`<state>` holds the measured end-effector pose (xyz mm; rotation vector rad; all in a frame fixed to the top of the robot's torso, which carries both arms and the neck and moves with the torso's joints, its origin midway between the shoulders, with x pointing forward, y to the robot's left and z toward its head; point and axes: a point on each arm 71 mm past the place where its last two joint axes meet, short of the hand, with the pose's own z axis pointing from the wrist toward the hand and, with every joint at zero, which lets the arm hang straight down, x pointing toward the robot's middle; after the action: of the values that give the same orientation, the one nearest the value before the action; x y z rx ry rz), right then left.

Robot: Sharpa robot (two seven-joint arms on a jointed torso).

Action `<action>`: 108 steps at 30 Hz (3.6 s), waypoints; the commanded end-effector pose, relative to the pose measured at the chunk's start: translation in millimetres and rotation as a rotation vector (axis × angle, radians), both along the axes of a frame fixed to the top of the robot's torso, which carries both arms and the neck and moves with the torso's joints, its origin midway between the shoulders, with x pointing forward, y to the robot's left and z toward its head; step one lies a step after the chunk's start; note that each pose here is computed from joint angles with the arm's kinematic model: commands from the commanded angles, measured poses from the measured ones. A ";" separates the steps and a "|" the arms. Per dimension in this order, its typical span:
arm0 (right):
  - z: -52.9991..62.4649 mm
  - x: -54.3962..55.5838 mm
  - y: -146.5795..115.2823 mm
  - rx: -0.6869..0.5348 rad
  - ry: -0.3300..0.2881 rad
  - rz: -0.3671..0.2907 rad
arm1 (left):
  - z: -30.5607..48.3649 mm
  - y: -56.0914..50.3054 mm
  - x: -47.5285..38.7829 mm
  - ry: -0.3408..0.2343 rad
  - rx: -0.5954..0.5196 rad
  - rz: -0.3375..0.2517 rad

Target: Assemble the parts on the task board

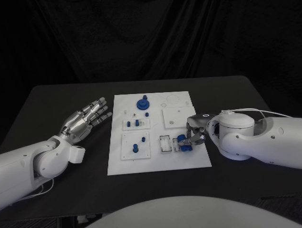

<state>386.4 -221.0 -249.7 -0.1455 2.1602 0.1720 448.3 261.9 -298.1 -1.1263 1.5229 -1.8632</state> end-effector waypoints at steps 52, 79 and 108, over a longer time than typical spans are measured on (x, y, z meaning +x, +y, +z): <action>-7.4 10.8 0.7 0.086 -0.049 -0.033 | -4.0 -1.2 -4.7 -0.017 -0.046 0.000; -3.6 7.6 -5.3 0.331 -0.017 -0.185 | -6.1 -0.6 -4.5 -0.004 -0.039 -0.006; -13.3 3.0 21.5 0.307 0.285 -0.242 | -7.4 -4.1 -4.4 0.008 -0.041 -0.022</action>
<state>391.1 -198.0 -260.9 0.3347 2.3290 0.4396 444.4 259.5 -307.1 -1.1443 1.5392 -1.8808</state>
